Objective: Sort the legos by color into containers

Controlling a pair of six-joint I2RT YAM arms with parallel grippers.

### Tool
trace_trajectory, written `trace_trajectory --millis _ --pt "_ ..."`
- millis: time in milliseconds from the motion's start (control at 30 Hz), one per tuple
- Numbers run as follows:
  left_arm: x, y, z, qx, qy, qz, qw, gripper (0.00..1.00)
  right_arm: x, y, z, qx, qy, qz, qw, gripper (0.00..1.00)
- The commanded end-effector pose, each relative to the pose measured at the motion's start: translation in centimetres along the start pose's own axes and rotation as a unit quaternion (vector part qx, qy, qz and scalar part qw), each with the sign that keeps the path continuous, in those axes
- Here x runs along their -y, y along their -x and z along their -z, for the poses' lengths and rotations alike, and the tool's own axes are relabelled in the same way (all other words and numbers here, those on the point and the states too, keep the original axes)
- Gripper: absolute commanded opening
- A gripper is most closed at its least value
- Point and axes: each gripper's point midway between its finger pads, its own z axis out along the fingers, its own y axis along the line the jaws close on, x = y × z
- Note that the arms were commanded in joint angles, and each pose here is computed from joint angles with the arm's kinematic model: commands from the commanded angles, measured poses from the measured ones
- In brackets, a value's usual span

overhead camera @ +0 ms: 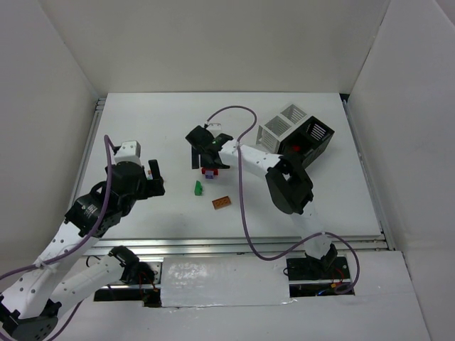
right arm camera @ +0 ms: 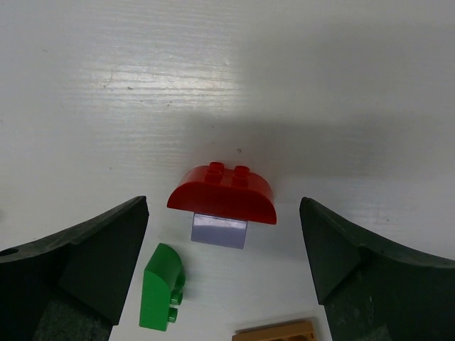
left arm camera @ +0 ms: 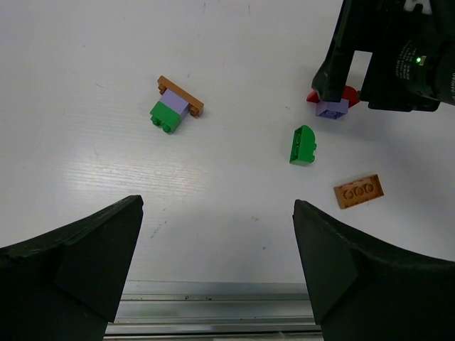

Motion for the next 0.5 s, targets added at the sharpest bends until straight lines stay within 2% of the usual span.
trace_trajectory --millis 0,167,267,367,400,467 --pt "0.7 1.1 0.0 0.016 -0.015 0.003 1.0 1.0 -1.5 0.2 -0.5 0.003 0.015 -0.006 1.0 0.94" --pt "0.7 1.1 0.0 0.017 -0.017 0.003 1.0 0.99 -1.1 0.1 -1.6 0.004 -0.006 -0.002 1.0 0.94" --pt "0.7 1.2 0.1 0.019 -0.018 0.004 1.0 1.0 -0.9 -0.4 -2.3 -0.005 -0.018 0.005 1.0 0.88" --pt "0.7 1.1 0.1 0.018 -0.019 0.003 1.0 0.99 -1.0 -0.8 -2.6 -0.008 -0.01 0.002 1.0 0.68" --pt "0.7 1.1 0.1 0.019 -0.019 0.004 1.0 1.0 -1.1 -1.0 -2.5 -0.009 -0.007 0.002 1.0 0.5" --pt "0.7 1.1 0.1 0.019 -0.02 0.004 1.0 1.0 -1.1 -0.7 -2.2 -0.003 -0.001 -0.004 1.0 0.34"
